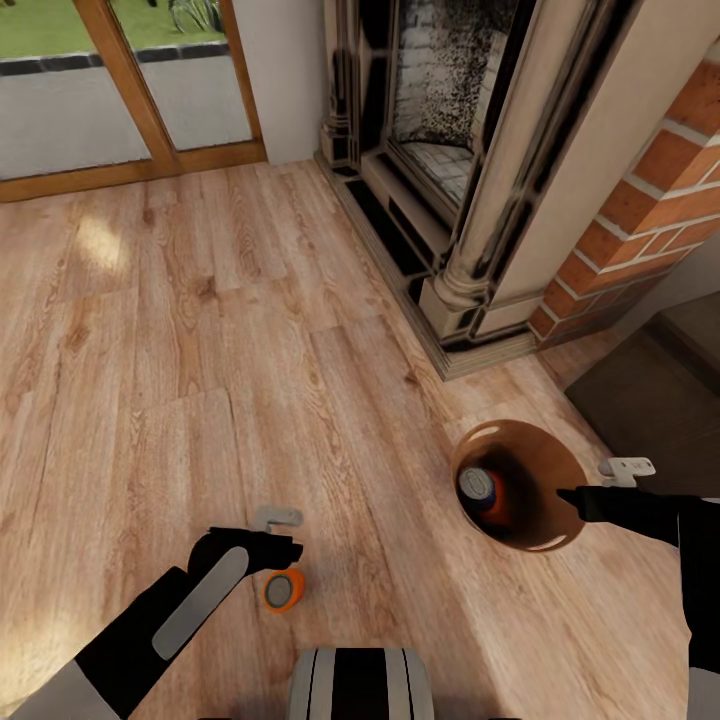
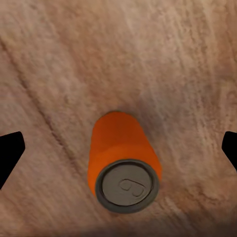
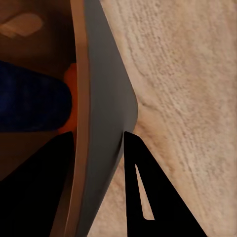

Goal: Put the three can of soda from the living room inside the tash can in the kitchen.

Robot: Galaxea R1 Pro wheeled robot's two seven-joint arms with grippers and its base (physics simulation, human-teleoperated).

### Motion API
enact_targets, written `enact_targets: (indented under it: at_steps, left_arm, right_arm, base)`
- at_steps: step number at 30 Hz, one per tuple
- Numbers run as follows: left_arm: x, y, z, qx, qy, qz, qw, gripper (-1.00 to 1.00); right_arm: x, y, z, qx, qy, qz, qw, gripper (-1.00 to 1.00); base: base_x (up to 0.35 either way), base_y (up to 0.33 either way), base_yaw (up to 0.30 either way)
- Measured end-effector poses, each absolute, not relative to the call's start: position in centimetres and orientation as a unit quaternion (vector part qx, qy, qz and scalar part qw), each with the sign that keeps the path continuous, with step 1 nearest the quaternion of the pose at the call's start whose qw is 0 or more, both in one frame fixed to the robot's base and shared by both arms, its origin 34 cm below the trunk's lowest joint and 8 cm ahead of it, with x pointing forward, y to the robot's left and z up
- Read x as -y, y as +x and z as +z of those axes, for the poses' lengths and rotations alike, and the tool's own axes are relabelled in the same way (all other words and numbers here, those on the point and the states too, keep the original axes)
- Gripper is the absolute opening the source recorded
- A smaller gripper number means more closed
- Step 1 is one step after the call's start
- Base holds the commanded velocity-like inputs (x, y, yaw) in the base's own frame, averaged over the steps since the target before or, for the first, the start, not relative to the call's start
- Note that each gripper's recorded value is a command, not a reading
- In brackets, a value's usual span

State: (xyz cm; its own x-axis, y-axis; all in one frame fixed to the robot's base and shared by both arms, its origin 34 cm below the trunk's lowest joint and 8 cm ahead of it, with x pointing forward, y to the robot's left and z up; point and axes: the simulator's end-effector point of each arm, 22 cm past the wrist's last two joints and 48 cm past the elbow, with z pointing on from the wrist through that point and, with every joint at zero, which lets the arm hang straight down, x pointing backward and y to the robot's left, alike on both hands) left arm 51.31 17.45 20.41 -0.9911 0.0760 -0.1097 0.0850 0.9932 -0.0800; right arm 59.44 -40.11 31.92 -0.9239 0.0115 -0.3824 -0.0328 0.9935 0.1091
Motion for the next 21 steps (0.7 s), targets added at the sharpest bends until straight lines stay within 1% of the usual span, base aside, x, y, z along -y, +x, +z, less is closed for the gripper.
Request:
enact_targets:
  at_steps: [5, 12, 21]
  left_arm:
    - [-17.8, 51.1, 20.0, -0.997, 0.042, -0.034, 0.05, 1.0]
    - [-17.3, 48.3, 16.7, -0.999, 0.025, -0.01, 0.021, 1.0]
    - [-15.9, 48.3, 16.1, -0.998, 0.046, -0.004, 0.03, 1.0]
  right_arm:
    - [40.1, 59.4, 31.9, -0.979, -0.005, 0.057, 0.195, -1.0]
    - [40.0, 59.4, 31.9, -0.979, -0.005, 0.059, 0.195, -1.0]
    - [40.0, 59.4, 31.9, -0.979, -0.006, 0.059, 0.195, -1.0]
  base:
    - [0.0, 0.0, 0.0]
    - [0.0, 0.0, 0.0]
    - [0.0, 0.0, 0.0]
